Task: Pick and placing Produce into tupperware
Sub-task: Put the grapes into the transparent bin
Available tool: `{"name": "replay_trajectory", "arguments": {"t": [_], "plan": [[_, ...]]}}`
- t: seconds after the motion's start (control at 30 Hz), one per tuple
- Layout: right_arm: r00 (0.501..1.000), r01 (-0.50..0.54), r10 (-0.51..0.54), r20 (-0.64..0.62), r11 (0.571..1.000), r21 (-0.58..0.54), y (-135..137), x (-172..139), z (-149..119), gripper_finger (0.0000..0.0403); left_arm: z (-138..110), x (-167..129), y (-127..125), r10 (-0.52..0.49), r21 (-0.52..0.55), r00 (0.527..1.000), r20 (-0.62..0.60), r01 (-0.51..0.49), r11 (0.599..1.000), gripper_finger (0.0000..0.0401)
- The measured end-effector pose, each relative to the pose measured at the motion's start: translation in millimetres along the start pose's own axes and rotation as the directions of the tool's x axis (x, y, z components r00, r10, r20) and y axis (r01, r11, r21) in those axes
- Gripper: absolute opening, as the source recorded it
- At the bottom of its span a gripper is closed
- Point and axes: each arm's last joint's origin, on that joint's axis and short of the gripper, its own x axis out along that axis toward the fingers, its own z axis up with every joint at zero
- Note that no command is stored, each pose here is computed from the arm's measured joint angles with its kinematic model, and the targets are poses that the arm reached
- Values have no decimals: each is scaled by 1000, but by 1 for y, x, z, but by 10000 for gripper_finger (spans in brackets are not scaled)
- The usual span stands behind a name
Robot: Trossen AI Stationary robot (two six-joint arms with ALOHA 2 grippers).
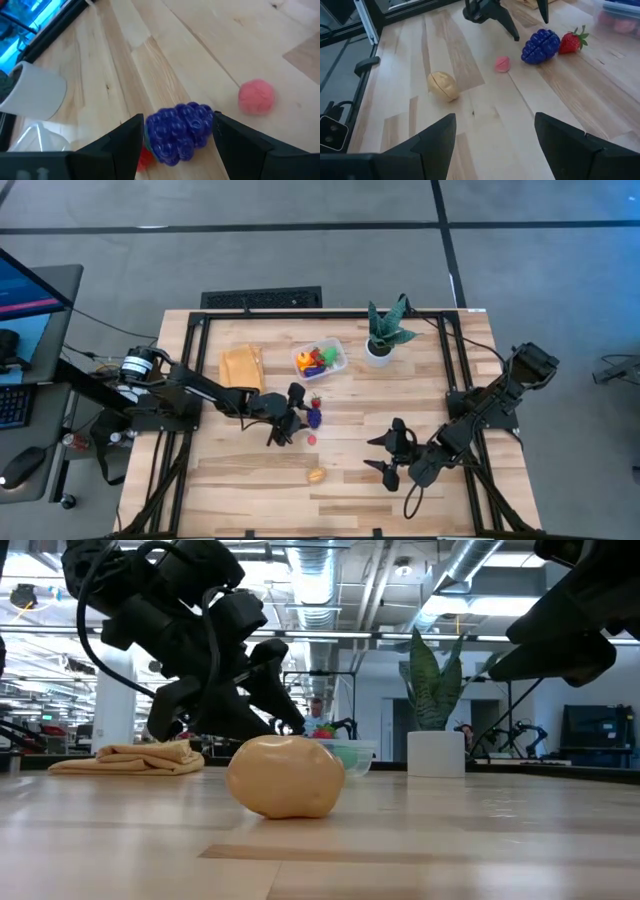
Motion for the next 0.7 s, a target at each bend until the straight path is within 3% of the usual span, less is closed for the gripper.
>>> {"name": "replay_trajectory", "arguments": {"t": [0.27, 0.7], "plan": [[1000, 0, 0, -2, 1000, -17, 0, 0, 0, 265, 11, 3, 8, -60, -61, 992, -111, 54, 997, 246], [1000, 2, -2, 0, 1000, -17, 0, 0, 0, 265, 33, 3, 24, -64, 159, 972, -227, 102, 982, 301]]}}
